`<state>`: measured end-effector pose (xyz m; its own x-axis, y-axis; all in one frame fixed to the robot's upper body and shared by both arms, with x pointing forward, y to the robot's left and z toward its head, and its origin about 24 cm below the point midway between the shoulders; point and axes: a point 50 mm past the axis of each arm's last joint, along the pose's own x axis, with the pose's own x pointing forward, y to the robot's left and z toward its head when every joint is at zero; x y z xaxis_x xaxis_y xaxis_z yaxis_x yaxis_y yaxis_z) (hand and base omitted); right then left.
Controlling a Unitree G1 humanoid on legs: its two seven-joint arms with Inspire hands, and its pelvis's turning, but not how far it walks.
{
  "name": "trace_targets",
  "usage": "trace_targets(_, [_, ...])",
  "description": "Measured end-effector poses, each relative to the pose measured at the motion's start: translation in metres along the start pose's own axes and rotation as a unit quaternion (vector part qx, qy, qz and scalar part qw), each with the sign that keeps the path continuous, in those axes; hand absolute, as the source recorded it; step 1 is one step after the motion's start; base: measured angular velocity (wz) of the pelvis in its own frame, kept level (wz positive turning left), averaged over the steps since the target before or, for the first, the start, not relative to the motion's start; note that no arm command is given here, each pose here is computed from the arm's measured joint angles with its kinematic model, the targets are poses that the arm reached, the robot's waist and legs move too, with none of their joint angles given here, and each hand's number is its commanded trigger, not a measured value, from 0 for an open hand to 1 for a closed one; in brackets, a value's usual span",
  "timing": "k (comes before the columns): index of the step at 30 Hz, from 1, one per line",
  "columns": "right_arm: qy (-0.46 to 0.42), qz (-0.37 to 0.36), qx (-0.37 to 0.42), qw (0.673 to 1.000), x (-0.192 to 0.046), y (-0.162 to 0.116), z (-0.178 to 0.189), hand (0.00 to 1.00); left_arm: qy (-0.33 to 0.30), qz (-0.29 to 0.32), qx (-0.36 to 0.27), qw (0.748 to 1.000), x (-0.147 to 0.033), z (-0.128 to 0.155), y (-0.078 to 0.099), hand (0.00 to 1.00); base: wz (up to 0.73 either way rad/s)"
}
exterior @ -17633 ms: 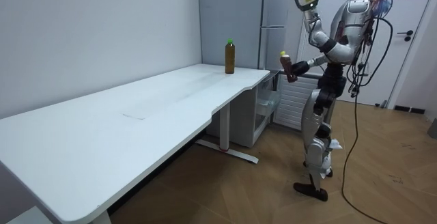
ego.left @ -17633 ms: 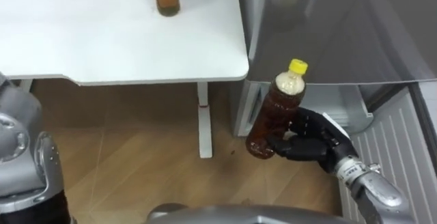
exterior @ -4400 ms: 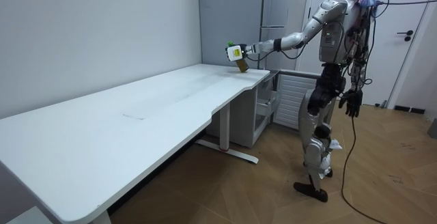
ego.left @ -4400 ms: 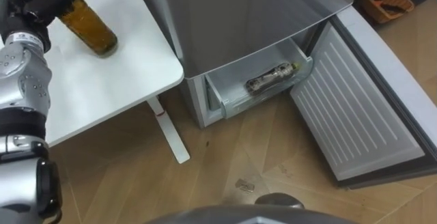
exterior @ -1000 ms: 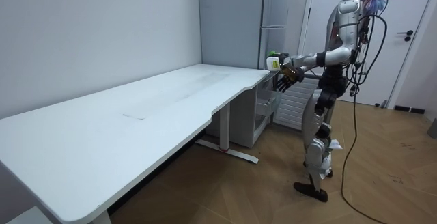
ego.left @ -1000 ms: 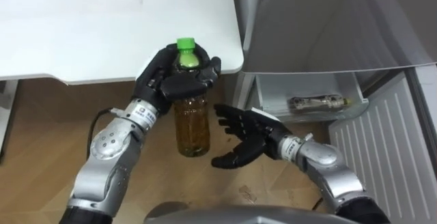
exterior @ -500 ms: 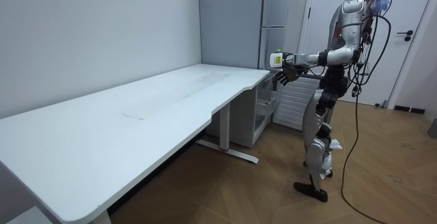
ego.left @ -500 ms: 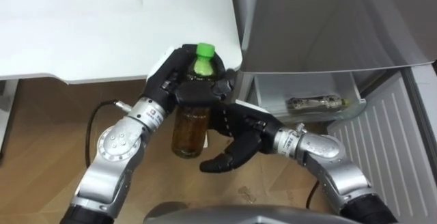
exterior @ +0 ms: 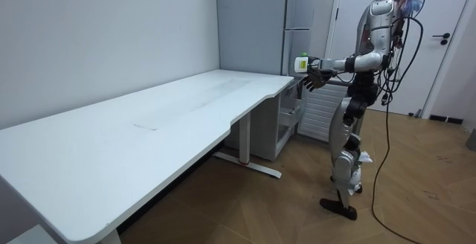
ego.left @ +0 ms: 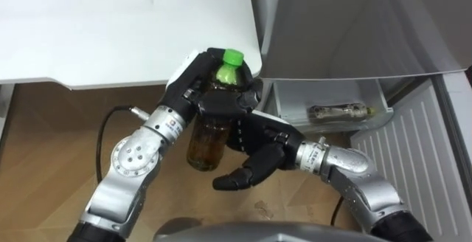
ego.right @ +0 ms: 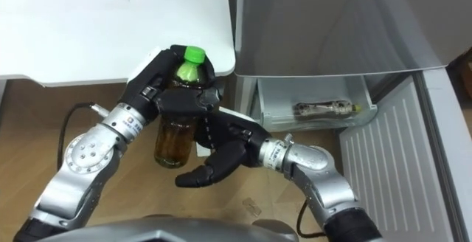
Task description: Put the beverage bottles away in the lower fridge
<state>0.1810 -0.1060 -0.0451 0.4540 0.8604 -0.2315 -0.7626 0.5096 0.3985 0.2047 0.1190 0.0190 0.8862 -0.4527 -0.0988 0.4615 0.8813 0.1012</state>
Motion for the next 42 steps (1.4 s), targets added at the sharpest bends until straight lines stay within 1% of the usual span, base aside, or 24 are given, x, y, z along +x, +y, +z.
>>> trace_targets(6, [-0.024,0.003,0.063,0.998,0.001,0.002,-0.006,0.00,-0.003,-0.003,0.004,1.000,0.002,0.002,-0.001,1.00,0.00])
trace_targets(7, [-0.029,0.003,0.074,0.997,0.001,0.003,-0.007,0.37,-0.004,-0.002,0.005,1.000,0.002,0.002,-0.001,1.00,0.00])
trace_targets(8, [-0.035,0.003,0.085,0.996,0.001,0.003,-0.007,0.57,-0.006,-0.003,0.005,1.000,0.003,0.003,-0.001,1.00,0.00])
trace_targets(9, [-0.039,0.003,0.089,0.995,0.001,0.003,-0.007,1.00,-0.008,-0.004,0.006,1.000,0.004,0.004,-0.001,1.00,0.00])
trace_targets(15, [-0.067,-0.011,0.131,0.989,-0.001,0.001,-0.009,1.00,-0.027,-0.018,0.011,0.999,0.010,0.010,-0.006,1.00,0.00])
trace_targets(19, [-0.064,-0.034,0.133,0.988,-0.002,-0.001,-0.012,1.00,-0.030,-0.042,0.006,0.999,0.012,0.011,-0.018,1.00,0.00])
trace_targets(23, [-0.074,-0.037,0.125,0.989,0.000,0.000,-0.011,1.00,-0.039,-0.044,-0.002,0.998,0.016,0.015,-0.020,1.00,0.00])
trace_targets(26, [-0.080,-0.031,0.132,0.988,0.004,0.003,-0.010,1.00,-0.042,-0.053,-0.006,0.998,0.017,0.016,-0.026,1.00,0.00])
trace_targets(34, [-0.086,-0.032,0.130,0.987,0.006,0.005,-0.010,1.00,-0.045,-0.051,-0.009,0.998,0.018,0.017,-0.027,1.00,0.00])
trace_targets(35, [-0.087,-0.032,0.131,0.987,0.006,0.005,-0.010,1.00,-0.046,-0.050,-0.009,0.998,0.018,0.017,-0.027,0.85,0.00])
trace_targets(37, [-0.088,-0.032,0.132,0.987,0.007,0.005,-0.010,1.00,-0.046,-0.049,-0.013,0.998,0.018,0.017,-0.027,0.02,0.00])
trace_targets(38, [-0.089,-0.032,0.133,0.987,0.007,0.005,-0.010,1.00,-0.047,-0.048,-0.014,0.998,0.018,0.017,-0.027,0.00,0.00])
trace_targets(42, [-0.089,-0.033,0.134,0.986,0.006,0.005,-0.010,1.00,-0.046,-0.045,-0.014,0.998,0.018,0.017,-0.027,0.00,0.00])
